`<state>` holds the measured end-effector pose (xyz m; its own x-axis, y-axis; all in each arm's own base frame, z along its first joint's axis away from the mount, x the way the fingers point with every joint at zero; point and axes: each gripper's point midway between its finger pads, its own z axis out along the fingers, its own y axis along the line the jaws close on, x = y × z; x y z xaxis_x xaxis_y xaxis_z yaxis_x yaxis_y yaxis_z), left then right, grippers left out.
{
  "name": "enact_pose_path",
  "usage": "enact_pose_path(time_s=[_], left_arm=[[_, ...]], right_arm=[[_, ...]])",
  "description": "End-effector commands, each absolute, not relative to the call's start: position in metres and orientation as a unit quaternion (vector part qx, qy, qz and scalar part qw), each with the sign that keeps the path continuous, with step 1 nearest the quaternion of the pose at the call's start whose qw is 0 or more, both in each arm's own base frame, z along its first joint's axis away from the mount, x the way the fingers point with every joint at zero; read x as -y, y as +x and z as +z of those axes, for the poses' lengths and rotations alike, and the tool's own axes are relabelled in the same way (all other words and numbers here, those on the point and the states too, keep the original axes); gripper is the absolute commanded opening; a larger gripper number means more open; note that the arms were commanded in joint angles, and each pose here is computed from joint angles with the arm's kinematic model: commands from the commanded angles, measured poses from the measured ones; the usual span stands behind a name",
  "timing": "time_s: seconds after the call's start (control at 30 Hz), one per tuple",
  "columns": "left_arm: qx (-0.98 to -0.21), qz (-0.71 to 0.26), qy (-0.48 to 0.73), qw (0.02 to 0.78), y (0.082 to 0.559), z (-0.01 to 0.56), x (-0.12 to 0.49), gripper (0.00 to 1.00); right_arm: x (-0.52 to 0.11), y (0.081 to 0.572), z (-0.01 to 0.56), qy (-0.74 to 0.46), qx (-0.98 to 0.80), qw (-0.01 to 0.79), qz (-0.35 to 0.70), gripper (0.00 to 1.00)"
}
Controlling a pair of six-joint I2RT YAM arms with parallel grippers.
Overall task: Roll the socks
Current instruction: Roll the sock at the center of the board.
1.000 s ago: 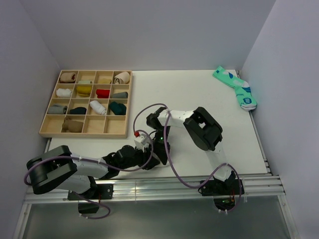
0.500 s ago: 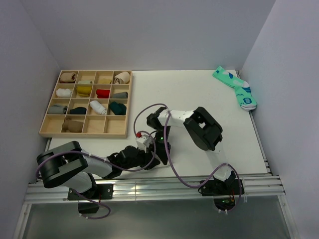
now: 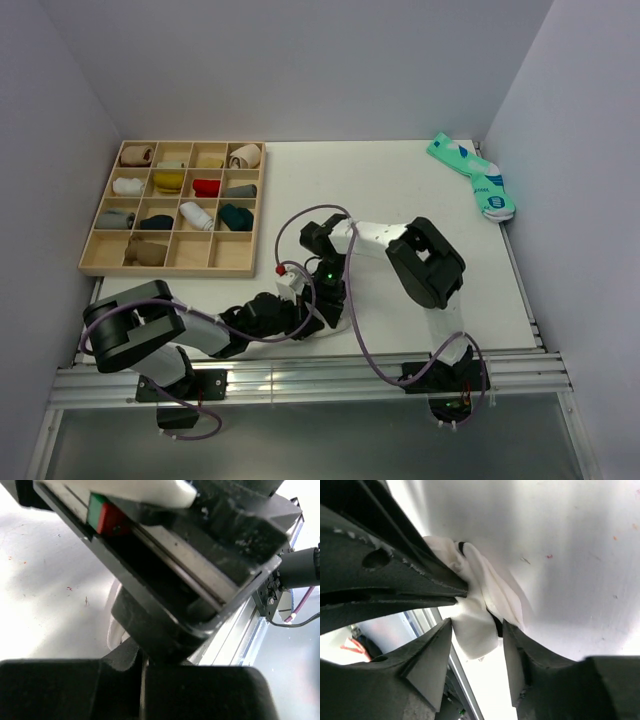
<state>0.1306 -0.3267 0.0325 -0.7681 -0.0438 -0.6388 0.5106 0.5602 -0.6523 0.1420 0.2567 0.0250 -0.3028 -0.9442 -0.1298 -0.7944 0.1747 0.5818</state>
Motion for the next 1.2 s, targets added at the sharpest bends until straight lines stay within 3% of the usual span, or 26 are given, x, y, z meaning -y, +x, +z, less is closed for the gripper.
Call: enact_pose_path(time_s=[0.0, 0.3, 0.5, 0.7, 1.17], left_arm=[[-0.875, -0.384, 0.138, 0.262, 0.116, -0.011, 0.301, 0.00], [-0.889, -0.369, 0.111, 0.246, 0.115, -0.018, 0.297, 0.00], [-0.897, -0.361, 0.100, 0.236, 0.113, -0.024, 0.292, 0.00], [-0.902, -0.354, 0.102, 0.227, 0.109, -0.029, 0.292, 0.00], [-0.928, -0.315, 0.089, 0.179, 0.106, -0.029, 0.297, 0.00]], right_arm=[[-0.263, 0.174, 0.024, 0.583, 0.771, 0.045, -0.252, 0.54], [-0.250, 0.184, 0.043, 0.560, 0.792, -0.012, -0.242, 0.62], [-0.246, 0.185, 0.050, 0.538, 0.804, -0.008, -0.254, 0.65], [-0.241, 0.198, 0.048, 0.517, 0.823, -0.015, -0.234, 0.64], [-0.219, 0.227, 0.082, 0.513, 0.811, -0.114, -0.258, 0.65]])
